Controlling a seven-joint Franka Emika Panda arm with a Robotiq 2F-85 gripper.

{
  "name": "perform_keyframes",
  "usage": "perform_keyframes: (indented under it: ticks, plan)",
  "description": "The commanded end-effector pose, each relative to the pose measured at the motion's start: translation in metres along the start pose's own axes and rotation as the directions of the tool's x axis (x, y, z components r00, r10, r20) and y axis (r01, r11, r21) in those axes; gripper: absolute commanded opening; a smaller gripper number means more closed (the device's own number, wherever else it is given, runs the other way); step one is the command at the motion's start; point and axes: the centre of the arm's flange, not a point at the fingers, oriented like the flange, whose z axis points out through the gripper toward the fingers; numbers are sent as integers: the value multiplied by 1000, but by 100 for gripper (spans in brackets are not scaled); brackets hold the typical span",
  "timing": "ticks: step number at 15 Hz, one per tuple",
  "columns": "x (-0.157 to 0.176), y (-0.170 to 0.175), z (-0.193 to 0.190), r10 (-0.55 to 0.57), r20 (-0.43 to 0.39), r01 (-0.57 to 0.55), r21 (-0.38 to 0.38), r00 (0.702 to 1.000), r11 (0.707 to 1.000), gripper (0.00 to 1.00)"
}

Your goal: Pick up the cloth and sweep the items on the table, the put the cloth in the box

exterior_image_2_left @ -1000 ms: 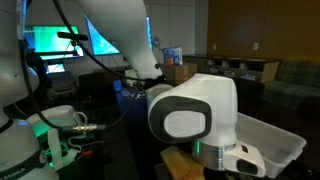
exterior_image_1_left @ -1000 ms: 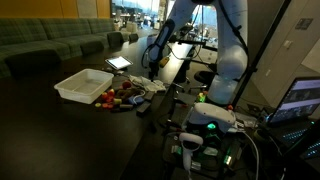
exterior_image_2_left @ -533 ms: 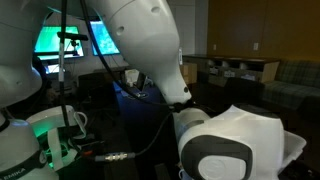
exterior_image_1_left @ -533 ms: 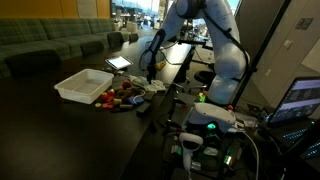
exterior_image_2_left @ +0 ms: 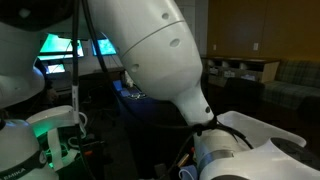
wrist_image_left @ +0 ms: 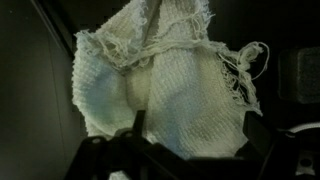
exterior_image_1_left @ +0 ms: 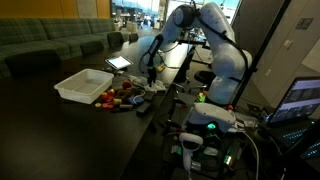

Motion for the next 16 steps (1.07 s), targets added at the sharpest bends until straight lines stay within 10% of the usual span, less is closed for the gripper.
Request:
perform_keyframes:
  ticks: [1, 11, 16]
  plan:
    - [17, 12, 21, -24, 23, 23, 54, 999, 998, 100]
    - [15, 12, 48, -37, 81, 30, 87, 996, 996, 100]
    - [15, 5, 38, -83, 84, 75, 95, 993, 993, 65]
